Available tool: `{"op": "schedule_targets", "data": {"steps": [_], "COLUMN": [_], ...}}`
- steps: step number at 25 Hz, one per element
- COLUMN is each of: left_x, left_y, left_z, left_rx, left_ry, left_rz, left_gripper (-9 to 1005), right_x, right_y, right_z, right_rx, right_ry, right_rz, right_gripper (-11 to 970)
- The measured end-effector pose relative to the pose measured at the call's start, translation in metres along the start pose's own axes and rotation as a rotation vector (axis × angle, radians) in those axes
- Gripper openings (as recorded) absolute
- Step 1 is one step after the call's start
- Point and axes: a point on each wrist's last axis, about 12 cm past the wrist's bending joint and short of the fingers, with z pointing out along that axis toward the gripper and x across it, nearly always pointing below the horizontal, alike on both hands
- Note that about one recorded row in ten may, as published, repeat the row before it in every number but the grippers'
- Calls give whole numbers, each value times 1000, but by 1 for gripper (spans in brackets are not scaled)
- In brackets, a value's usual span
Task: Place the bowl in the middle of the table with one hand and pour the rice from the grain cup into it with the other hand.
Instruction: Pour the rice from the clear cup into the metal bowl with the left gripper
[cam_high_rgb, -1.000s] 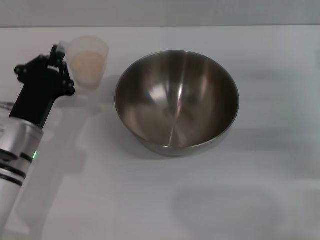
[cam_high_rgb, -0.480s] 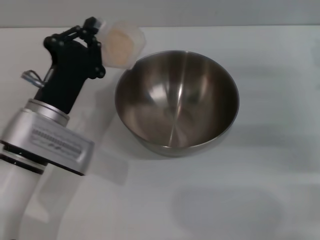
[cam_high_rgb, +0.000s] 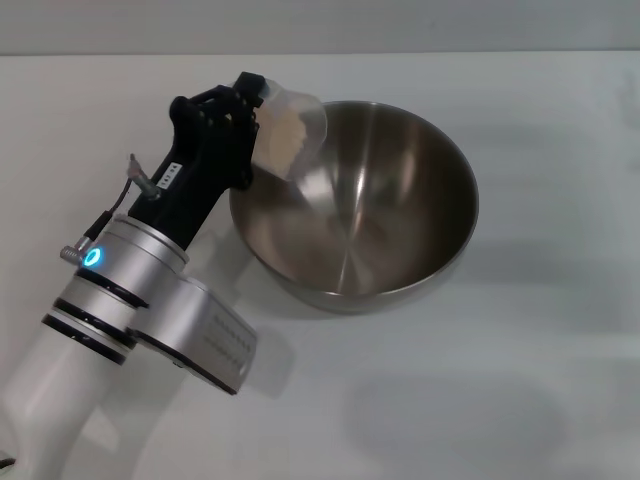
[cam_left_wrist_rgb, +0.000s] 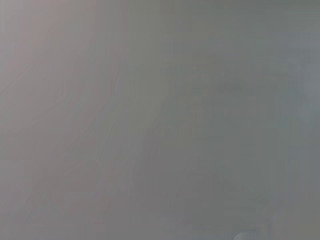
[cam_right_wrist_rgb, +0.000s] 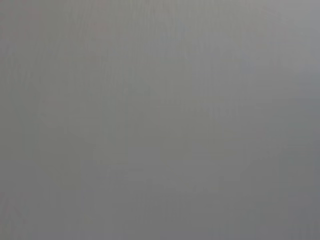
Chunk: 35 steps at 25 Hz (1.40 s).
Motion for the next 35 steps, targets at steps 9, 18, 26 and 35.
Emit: {"op": "schedule_targets", "data": {"steps": [9,18,26,35], "left_x": [-8,-11,-3,-7], "left_y": [-1,-6,-8,-6], "left_z": [2,1,-2,-5], "left_rx": [1,15,9,-39], "left_ry": [-39,-76,-106,-129], "left_rz": [301,565,783,866], "left_gripper": [14,14,15,15], "right_x": [-1,-2,-3,-3], "right_y": [3,5,5,5], "right_z": [5,7,8,9], "right_rx": [-13,-17,-18,-19], "right_ry": [-7,-14,-21,-22], "right_rz": [3,6,7,7], "right_gripper": [636,636,636,636]}}
